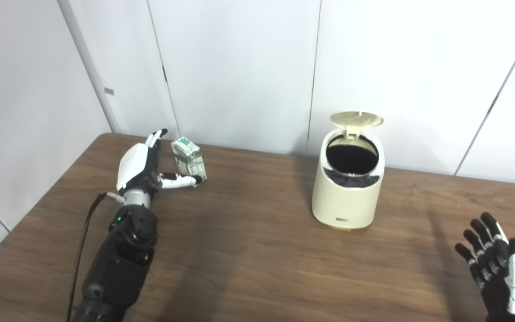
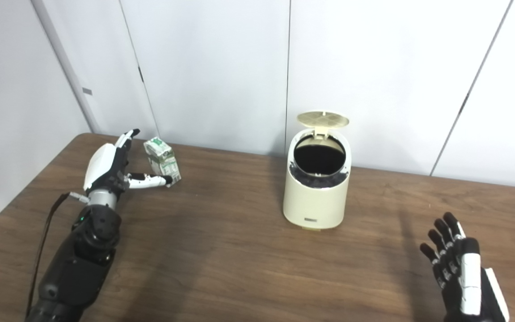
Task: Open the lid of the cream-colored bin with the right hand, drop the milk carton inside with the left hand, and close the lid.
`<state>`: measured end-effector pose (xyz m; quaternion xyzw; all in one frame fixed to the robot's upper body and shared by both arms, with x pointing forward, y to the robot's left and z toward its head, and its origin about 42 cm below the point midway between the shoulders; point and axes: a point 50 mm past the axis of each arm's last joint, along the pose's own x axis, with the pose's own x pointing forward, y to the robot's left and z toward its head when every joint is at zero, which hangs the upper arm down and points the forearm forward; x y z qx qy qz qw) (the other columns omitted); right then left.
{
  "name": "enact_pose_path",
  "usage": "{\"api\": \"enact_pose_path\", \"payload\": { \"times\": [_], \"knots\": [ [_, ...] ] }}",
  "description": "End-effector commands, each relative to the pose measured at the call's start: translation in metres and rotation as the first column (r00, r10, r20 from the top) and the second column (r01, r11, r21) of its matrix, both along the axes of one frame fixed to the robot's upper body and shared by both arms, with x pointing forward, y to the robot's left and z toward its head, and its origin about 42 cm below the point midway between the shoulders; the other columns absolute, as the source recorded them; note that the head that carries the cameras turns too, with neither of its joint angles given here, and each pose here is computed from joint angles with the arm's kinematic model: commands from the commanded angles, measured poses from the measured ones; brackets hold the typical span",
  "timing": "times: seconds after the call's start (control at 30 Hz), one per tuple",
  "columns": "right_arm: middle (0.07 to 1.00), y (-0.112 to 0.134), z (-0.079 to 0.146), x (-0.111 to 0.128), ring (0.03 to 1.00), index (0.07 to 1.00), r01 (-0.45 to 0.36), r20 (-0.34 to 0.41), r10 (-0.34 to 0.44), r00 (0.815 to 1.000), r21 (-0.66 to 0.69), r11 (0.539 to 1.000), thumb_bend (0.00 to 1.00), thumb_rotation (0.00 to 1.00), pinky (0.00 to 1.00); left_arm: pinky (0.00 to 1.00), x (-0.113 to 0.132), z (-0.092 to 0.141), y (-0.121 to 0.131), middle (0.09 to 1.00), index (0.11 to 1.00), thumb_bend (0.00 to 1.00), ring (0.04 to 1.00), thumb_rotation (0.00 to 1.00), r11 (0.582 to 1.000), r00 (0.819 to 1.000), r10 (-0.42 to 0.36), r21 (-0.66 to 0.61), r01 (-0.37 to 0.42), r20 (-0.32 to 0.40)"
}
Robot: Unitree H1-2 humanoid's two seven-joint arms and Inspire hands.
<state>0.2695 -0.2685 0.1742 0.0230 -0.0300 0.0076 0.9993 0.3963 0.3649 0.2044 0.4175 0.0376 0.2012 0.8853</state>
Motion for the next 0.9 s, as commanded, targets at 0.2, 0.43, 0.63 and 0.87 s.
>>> {"api": "enact_pose_path", "payload": {
  "times": [0.2, 0.43, 0.63, 0.87],
  "knots": [
    [0.975, 0.008, 0.022, 0.001, 0.972, 0.981, -0.011, 0.077, 0.012, 0.997, -0.014, 1.0, 0.61, 1.0, 0.93, 0.71, 0.027, 0.029, 0.014, 0.941, 0.956, 1.0, 0.868, 0.23, 0.998, 1.0, -0.004, 0.065, 0.003, 0.013],
    [0.982, 0.011, 0.024, -0.001, 0.983, 0.988, -0.008, 0.074, 0.009, 0.997, -0.01, 1.0, 0.59, 1.0, 0.95, 0.73, 0.04, 0.034, 0.021, 0.963, 0.966, 0.97, 0.897, 0.21, 0.997, 1.0, -0.008, -0.078, 0.009, 0.007],
    [0.982, 0.012, 0.025, -0.001, 0.983, 0.991, -0.006, 0.072, 0.007, 0.997, -0.016, 1.0, 0.56, 1.0, 0.95, 0.76, 0.047, 0.035, 0.021, 0.943, 0.963, 0.95, 0.89, 0.21, 0.989, 0.999, -0.024, -0.142, 0.027, 0.024],
    [0.982, 0.013, 0.025, -0.001, 0.985, 0.993, -0.012, 0.071, 0.012, 0.997, -0.006, 1.0, 0.55, 1.0, 0.96, 0.74, 0.051, 0.036, 0.015, 0.915, 0.94, 0.94, 0.864, 0.2, 0.992, 0.999, -0.027, -0.119, 0.03, 0.031]
  ]
}}
